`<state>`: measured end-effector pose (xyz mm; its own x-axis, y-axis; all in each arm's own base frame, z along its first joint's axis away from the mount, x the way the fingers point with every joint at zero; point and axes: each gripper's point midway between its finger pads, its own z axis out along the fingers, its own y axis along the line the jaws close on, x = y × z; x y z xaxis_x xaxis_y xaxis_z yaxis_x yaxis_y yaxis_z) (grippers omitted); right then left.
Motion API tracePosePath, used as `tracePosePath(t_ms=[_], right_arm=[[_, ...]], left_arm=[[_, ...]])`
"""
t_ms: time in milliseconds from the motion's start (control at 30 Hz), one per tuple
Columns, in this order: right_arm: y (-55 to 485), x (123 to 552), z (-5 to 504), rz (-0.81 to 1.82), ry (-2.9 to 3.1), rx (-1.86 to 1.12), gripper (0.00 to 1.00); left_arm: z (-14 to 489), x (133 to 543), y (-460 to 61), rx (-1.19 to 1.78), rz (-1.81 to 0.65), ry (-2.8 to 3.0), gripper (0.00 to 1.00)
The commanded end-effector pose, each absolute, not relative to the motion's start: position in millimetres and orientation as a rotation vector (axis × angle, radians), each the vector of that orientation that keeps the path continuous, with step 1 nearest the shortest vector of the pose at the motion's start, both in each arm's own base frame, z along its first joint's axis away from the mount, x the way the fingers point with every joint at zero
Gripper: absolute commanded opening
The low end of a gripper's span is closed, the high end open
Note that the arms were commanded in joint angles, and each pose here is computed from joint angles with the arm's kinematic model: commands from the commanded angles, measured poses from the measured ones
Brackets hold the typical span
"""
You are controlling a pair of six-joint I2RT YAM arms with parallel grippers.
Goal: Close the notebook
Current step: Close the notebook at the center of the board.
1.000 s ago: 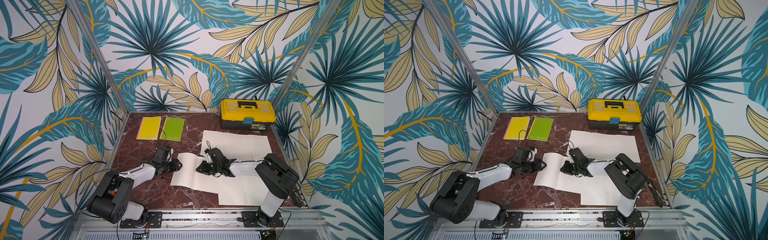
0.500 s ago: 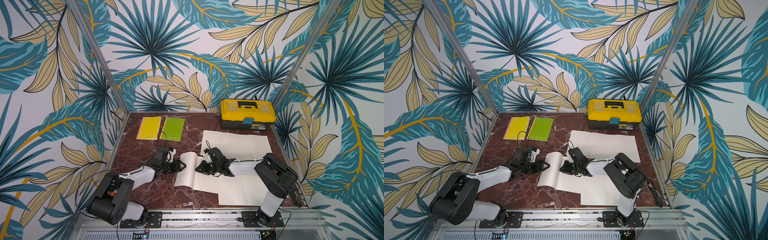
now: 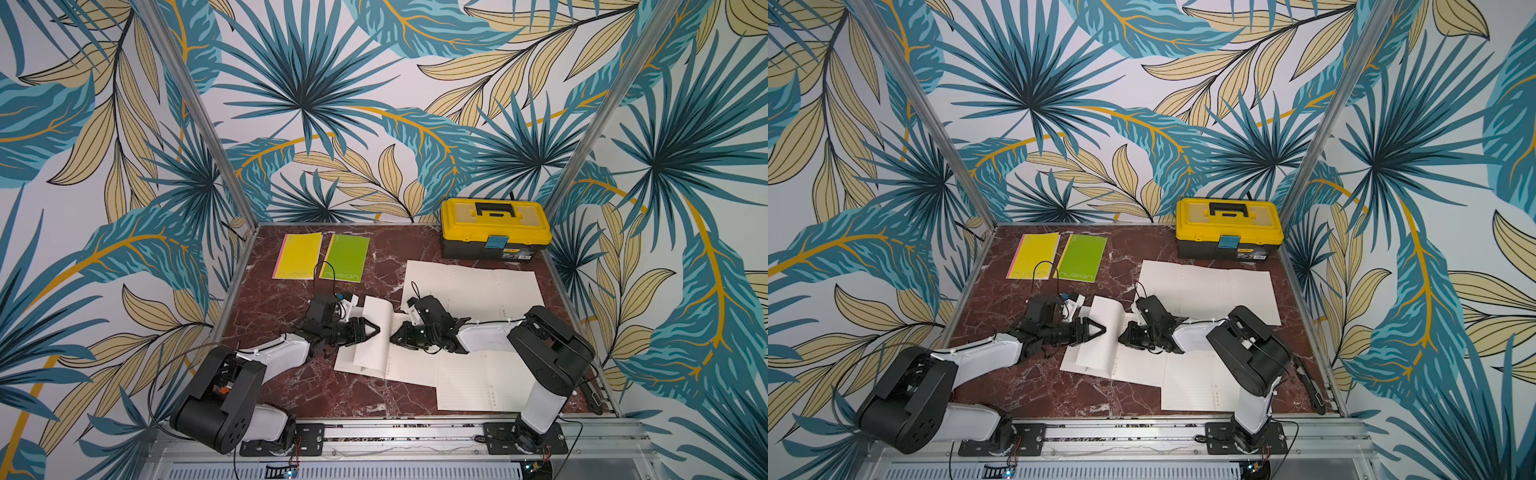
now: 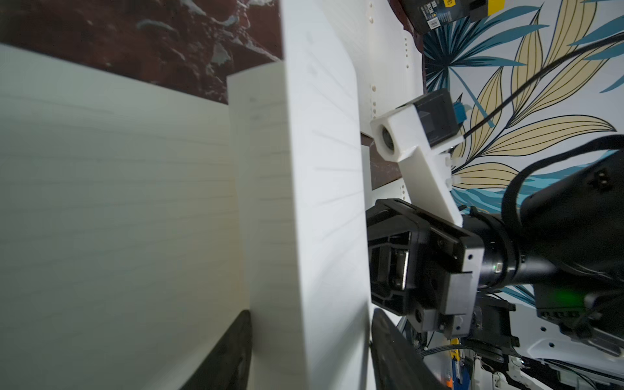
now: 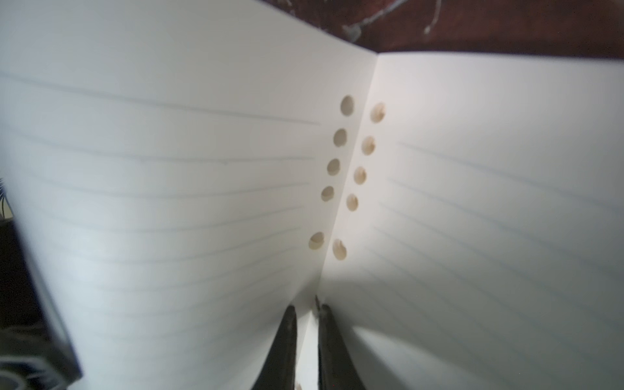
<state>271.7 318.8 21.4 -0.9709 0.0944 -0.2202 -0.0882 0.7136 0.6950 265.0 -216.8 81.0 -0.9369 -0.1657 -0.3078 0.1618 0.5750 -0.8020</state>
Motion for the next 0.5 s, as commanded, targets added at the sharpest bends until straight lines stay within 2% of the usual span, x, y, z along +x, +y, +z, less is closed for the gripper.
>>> tracePosePath(t_ms=[0, 467], right_arm=[[280, 232, -32, 0.859, 2.918, 0.049, 0.16], [267, 244, 42, 0.801, 2.783, 0.0, 0.19]], left_arm=[[97, 263, -226, 0.05, -1.389, 2.398, 0.57], [125, 260, -246, 0.155, -1.45, 2.346, 0.58]])
